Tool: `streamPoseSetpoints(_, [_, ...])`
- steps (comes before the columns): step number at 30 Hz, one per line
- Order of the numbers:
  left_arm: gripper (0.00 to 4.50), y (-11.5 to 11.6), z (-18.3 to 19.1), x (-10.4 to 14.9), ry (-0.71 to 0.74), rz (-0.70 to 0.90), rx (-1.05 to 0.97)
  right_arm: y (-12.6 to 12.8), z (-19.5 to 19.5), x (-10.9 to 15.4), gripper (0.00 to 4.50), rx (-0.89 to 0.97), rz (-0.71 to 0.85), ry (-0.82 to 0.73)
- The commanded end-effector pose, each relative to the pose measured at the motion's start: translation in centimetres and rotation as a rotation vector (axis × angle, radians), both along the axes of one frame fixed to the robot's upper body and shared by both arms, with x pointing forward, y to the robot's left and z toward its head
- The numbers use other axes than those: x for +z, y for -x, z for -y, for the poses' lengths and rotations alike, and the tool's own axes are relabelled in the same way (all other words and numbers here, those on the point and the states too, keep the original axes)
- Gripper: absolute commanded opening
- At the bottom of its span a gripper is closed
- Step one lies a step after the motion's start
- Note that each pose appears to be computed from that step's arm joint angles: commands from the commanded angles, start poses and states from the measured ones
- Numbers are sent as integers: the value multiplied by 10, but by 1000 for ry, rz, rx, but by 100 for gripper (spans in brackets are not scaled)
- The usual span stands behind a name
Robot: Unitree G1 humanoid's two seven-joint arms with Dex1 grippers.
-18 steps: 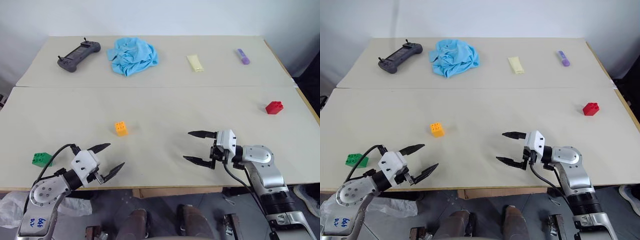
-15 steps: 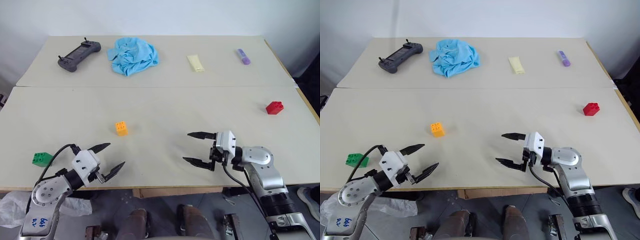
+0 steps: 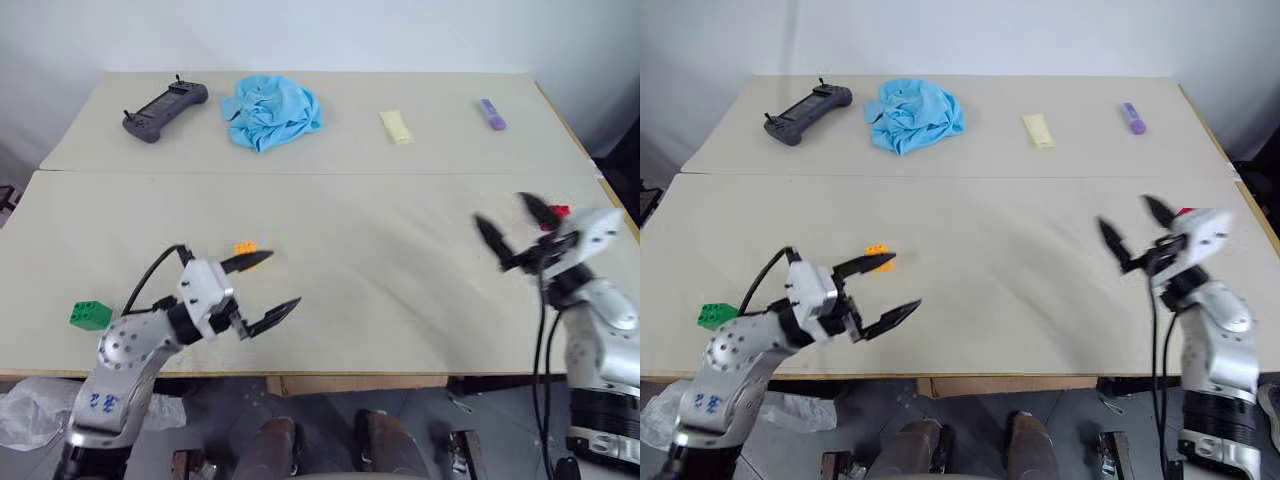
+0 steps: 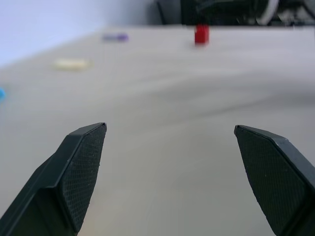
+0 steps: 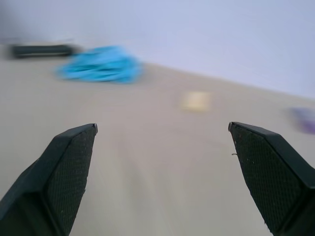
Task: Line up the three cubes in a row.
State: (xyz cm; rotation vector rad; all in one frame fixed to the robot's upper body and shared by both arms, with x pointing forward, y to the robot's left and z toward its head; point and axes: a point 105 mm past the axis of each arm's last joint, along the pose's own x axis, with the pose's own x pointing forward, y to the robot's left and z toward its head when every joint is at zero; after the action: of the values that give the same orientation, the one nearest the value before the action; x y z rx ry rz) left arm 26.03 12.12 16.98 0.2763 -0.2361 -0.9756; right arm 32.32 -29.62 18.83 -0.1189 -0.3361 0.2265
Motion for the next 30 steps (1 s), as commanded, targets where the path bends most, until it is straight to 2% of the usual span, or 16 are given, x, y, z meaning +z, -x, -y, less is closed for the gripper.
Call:
streamPoseSetpoints(1, [441,0,10,2,11,-1,-18,20,63,-14,450,-320,7,-69])
streamPoseSetpoints(5, [441,-4,21,3,30,-4,-44,31,96,-45,450,-486,-104,-109])
streamPoseSetpoints(8, [441,-2,31,1,11,-13,-114,25,100,-58,450,-484,-197,-61])
streamPoseSetpoints(9, [441,-2,31,1,8,-19,-121,19,100,-52,450,-487,-193,-26])
streamPoseSetpoints(12, [441,0,28,1,17,-51,-114,-12,94,-26,450,-416,-238,-59])
streamPoseSetpoints(15, [441,-1,21,-1,18,-55,-67,-35,98,-11,450,-423,-305,-63])
streamPoseSetpoints(18, [441,1,18,-6,7,-65,-49,-54,97,0,450,-423,-357,-25])
streamPoseSetpoints(21, [441,4,21,-7,-5,-64,-50,-77,91,0,450,-437,-467,28])
streamPoseSetpoints(23, [441,5,19,-6,-15,-56,-37,-85,91,1,450,-479,-482,64])
streamPoseSetpoints(30, [441,10,11,-5,-30,-58,14,-90,92,-6,450,-540,-535,46])
